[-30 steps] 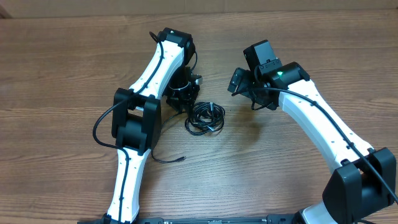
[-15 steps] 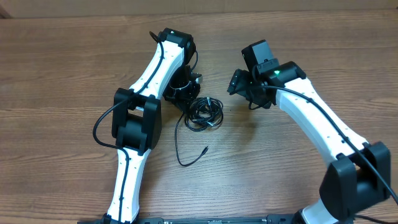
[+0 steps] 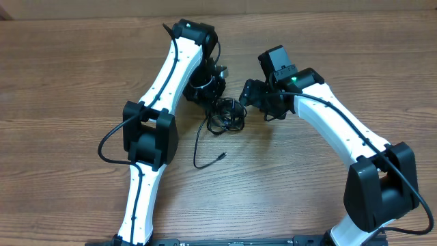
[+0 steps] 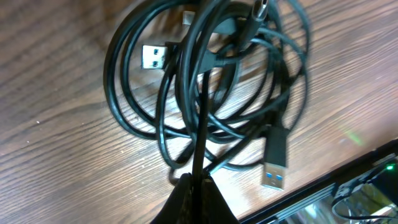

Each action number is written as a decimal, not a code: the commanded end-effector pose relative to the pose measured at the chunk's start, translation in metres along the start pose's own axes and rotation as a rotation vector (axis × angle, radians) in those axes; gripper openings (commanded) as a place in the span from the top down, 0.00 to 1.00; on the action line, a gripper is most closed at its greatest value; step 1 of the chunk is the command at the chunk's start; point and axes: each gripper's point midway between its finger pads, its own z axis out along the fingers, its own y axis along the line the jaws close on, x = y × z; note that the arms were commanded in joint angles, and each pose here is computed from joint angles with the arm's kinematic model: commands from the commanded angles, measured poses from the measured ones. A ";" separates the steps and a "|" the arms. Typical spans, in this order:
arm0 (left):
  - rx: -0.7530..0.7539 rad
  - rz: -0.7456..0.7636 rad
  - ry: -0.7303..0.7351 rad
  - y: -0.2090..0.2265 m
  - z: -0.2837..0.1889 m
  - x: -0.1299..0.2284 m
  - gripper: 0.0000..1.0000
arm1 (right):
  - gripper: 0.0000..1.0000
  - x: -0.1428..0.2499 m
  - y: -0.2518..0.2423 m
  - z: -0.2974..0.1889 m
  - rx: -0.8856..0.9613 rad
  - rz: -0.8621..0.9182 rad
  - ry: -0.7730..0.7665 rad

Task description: Untangle cables

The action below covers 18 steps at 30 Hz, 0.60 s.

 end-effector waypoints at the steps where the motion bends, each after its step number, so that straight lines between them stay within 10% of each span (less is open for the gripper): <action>1: 0.053 0.020 -0.128 -0.028 -0.044 -0.001 0.96 | 0.16 0.009 -0.001 0.007 -0.007 -0.019 0.021; 18: 0.233 0.105 -0.268 -0.074 -0.091 -0.006 0.96 | 0.18 0.011 -0.011 0.038 0.032 -0.026 0.017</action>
